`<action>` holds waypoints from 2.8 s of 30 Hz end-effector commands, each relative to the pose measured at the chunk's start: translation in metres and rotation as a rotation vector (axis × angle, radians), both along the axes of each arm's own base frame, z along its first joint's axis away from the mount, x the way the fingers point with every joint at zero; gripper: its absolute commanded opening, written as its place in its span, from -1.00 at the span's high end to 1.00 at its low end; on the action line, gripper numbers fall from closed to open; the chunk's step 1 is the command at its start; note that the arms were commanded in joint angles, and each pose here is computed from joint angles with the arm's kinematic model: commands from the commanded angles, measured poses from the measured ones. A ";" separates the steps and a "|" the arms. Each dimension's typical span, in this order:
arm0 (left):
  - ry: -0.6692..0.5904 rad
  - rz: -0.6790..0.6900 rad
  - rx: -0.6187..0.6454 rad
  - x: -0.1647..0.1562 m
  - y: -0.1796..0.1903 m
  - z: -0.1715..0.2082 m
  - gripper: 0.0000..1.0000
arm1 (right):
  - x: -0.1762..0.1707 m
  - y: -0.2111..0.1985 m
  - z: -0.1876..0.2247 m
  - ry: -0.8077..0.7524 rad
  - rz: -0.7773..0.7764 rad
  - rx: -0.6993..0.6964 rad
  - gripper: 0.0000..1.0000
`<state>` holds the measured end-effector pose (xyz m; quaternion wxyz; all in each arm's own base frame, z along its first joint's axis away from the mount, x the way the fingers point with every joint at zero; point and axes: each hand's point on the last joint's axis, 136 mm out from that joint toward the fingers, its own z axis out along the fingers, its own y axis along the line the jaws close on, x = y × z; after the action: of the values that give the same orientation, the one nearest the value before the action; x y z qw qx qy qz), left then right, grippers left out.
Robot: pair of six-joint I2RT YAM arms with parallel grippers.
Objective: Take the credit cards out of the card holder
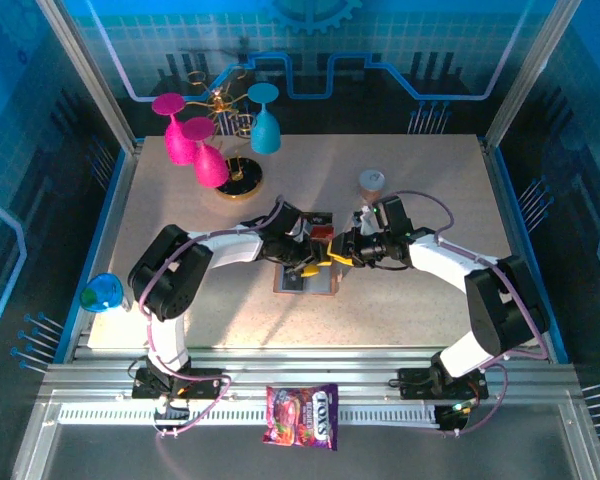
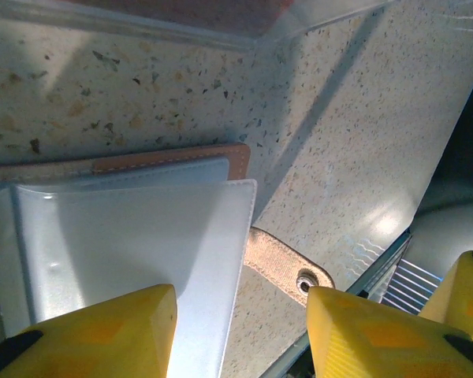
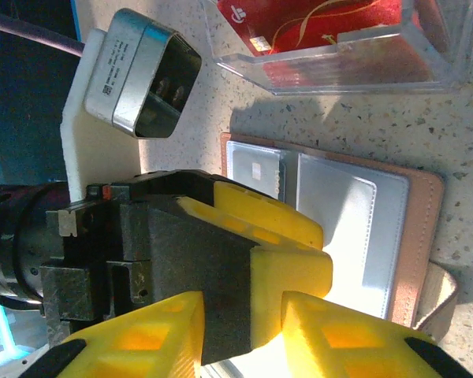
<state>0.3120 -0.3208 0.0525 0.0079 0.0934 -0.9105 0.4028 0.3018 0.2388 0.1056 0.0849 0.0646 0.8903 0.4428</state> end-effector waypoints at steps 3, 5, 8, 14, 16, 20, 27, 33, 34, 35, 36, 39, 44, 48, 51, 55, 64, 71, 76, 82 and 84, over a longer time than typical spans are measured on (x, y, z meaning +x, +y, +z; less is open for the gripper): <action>-0.005 -0.016 -0.025 0.003 -0.008 0.013 0.03 | 0.001 -0.005 0.007 -0.019 -0.009 0.004 0.34; -0.007 -0.015 -0.024 0.003 -0.008 0.014 0.03 | 0.001 -0.004 0.007 -0.019 -0.009 0.006 0.34; -0.007 -0.014 -0.017 0.003 -0.007 0.011 0.03 | 0.001 -0.005 0.006 -0.018 -0.011 0.004 0.34; 0.032 -0.017 0.025 -0.003 -0.001 -0.008 0.03 | 0.000 -0.005 0.006 -0.018 -0.013 0.003 0.34; 0.039 -0.018 0.028 -0.003 -0.001 -0.011 0.03 | 0.000 -0.006 0.007 -0.022 -0.016 0.003 0.34; 0.044 -0.016 0.028 -0.003 -0.002 -0.012 0.03 | 0.001 -0.007 0.009 -0.029 -0.023 -0.002 0.34; 0.024 -0.011 0.029 0.000 0.000 -0.006 0.03 | 0.000 -0.007 0.010 -0.030 -0.023 -0.002 0.34; -0.019 0.023 0.019 0.007 0.009 0.013 0.03 | 0.001 -0.007 0.010 -0.030 -0.023 -0.001 0.34; -0.026 0.032 0.019 0.009 0.013 0.015 0.03 | 0.001 -0.006 0.010 -0.028 -0.022 -0.001 0.34; -0.031 0.038 0.019 0.009 0.016 0.018 0.03 | 0.001 -0.006 0.009 -0.026 -0.020 0.000 0.34; -0.037 0.050 0.018 0.011 0.020 0.020 0.03 | 0.001 -0.005 0.008 -0.024 -0.019 0.001 0.34; -0.042 0.076 0.019 0.012 0.032 0.023 0.03 | 0.002 -0.003 0.006 -0.018 -0.013 0.004 0.34; -0.042 0.119 0.024 0.011 0.054 0.024 0.04 | 0.001 0.006 -0.002 0.002 0.010 0.004 0.35; -0.037 0.149 0.034 0.008 0.069 0.021 0.05 | 0.000 0.017 -0.009 0.019 0.033 0.005 0.35; -0.033 0.169 0.037 0.005 0.080 0.018 0.06 | -0.003 0.027 -0.018 0.039 0.048 0.003 0.36; -0.022 0.187 0.044 -0.001 0.091 0.011 0.14 | -0.001 0.045 -0.022 0.046 0.074 0.013 0.38; -0.004 0.193 0.073 -0.008 0.101 -0.005 0.51 | -0.009 0.076 -0.041 0.081 0.119 0.005 0.43; 0.011 0.178 0.076 -0.010 0.100 -0.014 0.68 | -0.010 0.081 -0.049 0.094 0.125 -0.035 0.46; 0.015 0.177 0.091 -0.011 0.102 -0.020 0.71 | -0.009 0.083 -0.054 0.106 0.139 -0.073 0.47; 0.026 0.169 0.095 -0.013 0.102 -0.026 0.74 | -0.012 0.085 -0.059 0.116 0.158 -0.120 0.47; 0.028 0.166 0.097 -0.014 0.102 -0.027 0.74 | -0.013 0.086 -0.061 0.120 0.164 -0.127 0.47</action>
<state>0.3016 -0.2223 0.0348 -0.0197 0.1803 -0.9144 0.3620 0.2947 0.3240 0.0545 0.0116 0.0204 0.9125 0.4085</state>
